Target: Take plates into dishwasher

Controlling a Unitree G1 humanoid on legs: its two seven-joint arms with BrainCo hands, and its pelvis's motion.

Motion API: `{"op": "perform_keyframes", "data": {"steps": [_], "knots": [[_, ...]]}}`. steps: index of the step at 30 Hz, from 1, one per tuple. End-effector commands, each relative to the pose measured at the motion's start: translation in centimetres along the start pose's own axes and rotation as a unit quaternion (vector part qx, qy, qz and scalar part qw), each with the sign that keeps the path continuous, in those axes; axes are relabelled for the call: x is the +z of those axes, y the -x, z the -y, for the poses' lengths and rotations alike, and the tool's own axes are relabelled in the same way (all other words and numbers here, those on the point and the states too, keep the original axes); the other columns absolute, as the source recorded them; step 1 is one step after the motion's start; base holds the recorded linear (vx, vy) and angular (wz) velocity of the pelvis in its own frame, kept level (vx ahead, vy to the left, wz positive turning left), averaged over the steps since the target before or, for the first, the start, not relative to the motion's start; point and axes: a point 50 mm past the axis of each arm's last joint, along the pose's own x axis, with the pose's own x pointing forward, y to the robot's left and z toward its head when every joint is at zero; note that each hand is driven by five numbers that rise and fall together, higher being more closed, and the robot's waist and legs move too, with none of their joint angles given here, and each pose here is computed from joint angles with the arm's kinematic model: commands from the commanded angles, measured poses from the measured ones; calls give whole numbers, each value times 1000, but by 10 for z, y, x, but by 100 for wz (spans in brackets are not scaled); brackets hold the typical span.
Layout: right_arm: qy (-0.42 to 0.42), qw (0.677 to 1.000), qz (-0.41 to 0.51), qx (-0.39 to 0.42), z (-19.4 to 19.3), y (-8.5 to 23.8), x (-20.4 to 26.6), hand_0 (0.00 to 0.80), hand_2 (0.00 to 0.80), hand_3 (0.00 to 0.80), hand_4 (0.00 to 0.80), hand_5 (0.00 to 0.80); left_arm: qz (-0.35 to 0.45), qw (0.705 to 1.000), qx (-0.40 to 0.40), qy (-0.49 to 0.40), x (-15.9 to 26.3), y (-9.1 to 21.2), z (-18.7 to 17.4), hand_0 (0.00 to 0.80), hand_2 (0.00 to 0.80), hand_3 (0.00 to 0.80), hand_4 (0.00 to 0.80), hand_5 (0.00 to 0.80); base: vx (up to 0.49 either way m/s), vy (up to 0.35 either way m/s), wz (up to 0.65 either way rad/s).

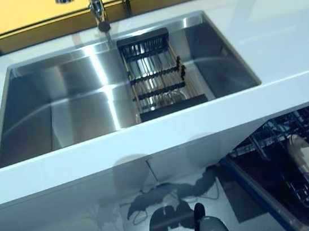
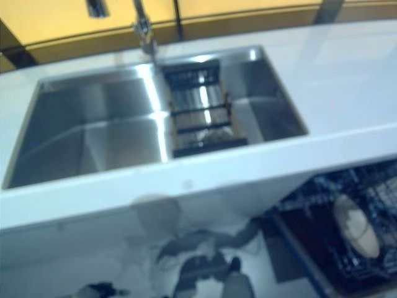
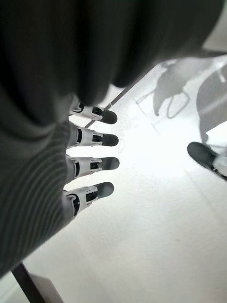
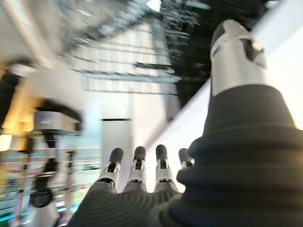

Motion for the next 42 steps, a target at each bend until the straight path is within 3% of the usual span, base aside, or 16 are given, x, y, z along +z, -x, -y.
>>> {"op": "perform_keyframes", "data": {"steps": [1,10,16,23,30,37,42], "knots": [[-34,998,-5,-52,21,-1,5,0,0,0,0,0,-25,999,23,14,-3,0,-21,0,0,0,0,0,-279,121,28],[-27,997,-65,-28,13,-10,-24,0,0,0,0,0,-142,984,49,95,-67,5,-24,0,0,0,0,0,-287,120,0],[-20,995,-98,-21,1,-12,-49,0,0,0,0,0,-121,986,65,91,-61,5,-38,0,0,0,0,0,-245,112,-20],[10,990,-140,21,-49,-5,-94,0,0,0,0,0,-24,991,117,58,-1,9,-81,0,0,0,0,0,-216,135,14],[-3,981,-167,97,-105,7,-111,0,0,0,0,0,-106,988,96,53,-44,11,-77,0,0,0,0,0,-340,133,-56],[-19,968,-199,153,-158,22,-138,0,0,0,0,0,-209,971,76,84,-102,17,-56,0,0,0,0,0,-214,-170,-61],[-36,956,-216,194,-190,35,-145,0,0,0,0,0,-198,971,88,98,-97,15,-57,0,0,0,0,0,-158,-284,-17]]}}
